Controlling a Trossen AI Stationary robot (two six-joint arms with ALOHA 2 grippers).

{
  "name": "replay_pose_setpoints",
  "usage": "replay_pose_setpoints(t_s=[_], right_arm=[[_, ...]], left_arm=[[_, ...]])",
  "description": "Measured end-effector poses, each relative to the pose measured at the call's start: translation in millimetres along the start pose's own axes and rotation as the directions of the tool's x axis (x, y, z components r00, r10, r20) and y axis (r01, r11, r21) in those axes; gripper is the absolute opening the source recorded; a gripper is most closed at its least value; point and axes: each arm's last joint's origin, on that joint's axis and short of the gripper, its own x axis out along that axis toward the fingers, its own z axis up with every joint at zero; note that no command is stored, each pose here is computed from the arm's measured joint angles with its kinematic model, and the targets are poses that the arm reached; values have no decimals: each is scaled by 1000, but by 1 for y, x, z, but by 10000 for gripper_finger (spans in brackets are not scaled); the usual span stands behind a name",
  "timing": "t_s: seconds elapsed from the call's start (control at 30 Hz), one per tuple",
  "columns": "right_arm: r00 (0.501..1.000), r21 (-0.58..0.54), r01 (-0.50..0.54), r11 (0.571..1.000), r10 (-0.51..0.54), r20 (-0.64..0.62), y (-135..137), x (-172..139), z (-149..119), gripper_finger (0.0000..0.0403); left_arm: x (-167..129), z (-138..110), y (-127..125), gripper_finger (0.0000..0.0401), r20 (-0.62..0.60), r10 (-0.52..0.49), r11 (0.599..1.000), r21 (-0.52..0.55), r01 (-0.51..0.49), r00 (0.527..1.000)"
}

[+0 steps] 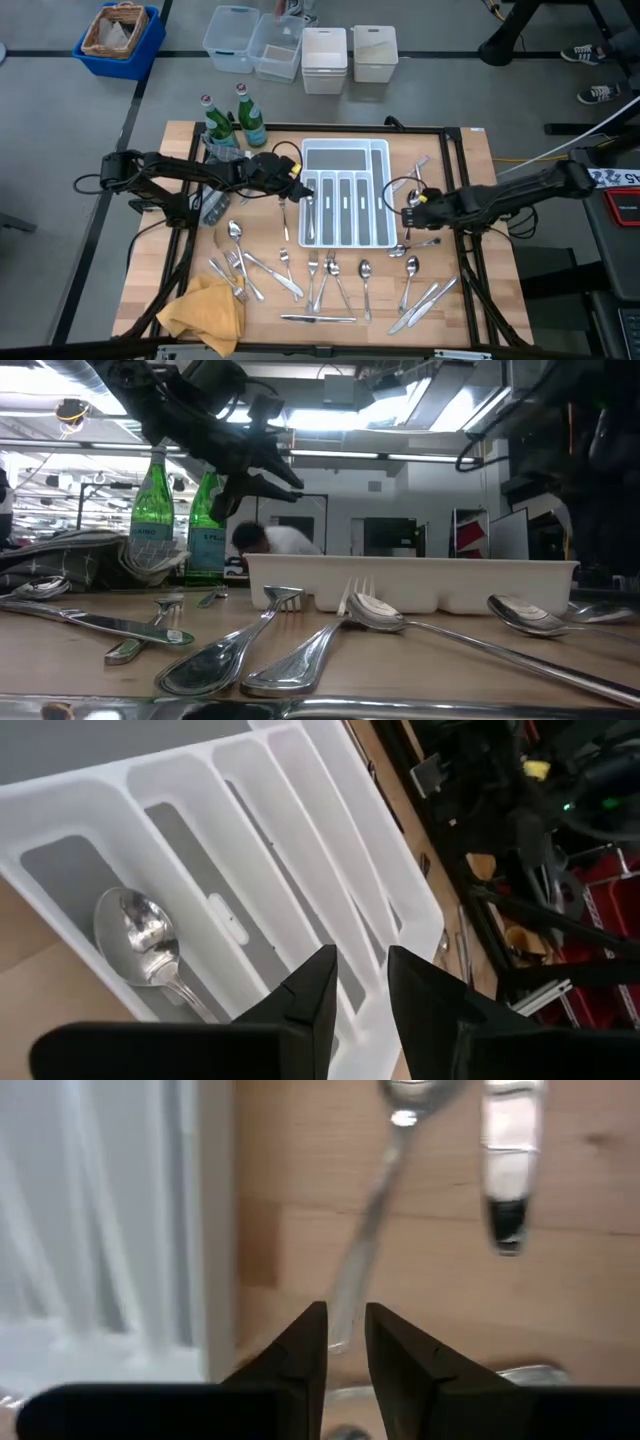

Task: Sort silverware
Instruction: Put the silver spoon into the silverware tray

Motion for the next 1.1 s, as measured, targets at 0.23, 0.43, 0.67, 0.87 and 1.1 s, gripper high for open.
replay_pose_setpoints(t_s=[0.23,0.43,0.67,0.87,1.1], right_arm=[[992,30,79,996,-82,97,6,16,-1,76],[982,71,129,989,-137,132,8,25,6,76],[981,91,117,989,-129,142,13,30,18,76],[981,85,113,990,-125,151,14,31,29,76],[980,95,142,985,-153,126,14,35,34,76]], left_arm=[[0,-1,1,82,-9,11,1000,-3,-11,1000],[0,-2,1,82,-13,13,1000,-3,-13,1000],[0,-2,1,82,-14,14,1000,-5,-14,1000],[0,-2,1,82,-14,14,1000,1,-14,1000],[0,-2,1,82,-14,14,1000,1,-14,1000]])
